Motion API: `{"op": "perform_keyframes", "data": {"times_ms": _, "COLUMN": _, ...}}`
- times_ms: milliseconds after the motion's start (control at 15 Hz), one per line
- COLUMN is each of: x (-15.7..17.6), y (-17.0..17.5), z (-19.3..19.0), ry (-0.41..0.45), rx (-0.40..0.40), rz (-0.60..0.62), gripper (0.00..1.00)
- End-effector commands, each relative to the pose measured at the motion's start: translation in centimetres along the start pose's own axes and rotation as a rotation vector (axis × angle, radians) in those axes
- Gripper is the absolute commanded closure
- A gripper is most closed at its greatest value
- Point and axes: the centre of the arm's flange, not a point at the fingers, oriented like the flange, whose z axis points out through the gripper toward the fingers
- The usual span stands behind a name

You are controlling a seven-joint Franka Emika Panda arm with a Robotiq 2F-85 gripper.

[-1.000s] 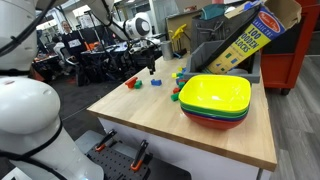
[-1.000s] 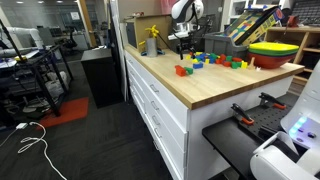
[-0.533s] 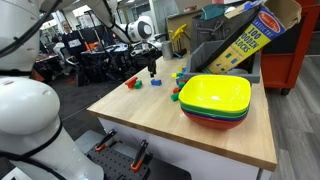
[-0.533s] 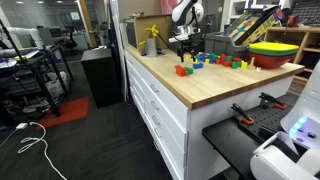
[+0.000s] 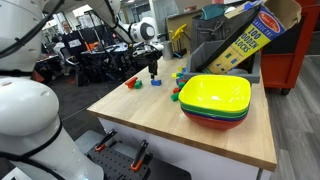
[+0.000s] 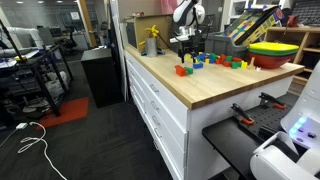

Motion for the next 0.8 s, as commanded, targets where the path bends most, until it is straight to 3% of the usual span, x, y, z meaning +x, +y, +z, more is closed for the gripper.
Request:
{"op": "perform_keyframes", "data": {"times_ms": 0, "x": 0.96, "y": -0.07, "z": -0.04, "ry": -0.033, "rx": 0.02, "rz": 0.033, "gripper": 0.0}}
{"op": "perform_keyframes", "data": {"times_ms": 733, "x": 0.94, "y": -0.32, "z": -0.19, "ry": -0.021, "rx": 0.097, "rz": 0.045, "gripper": 0.0}}
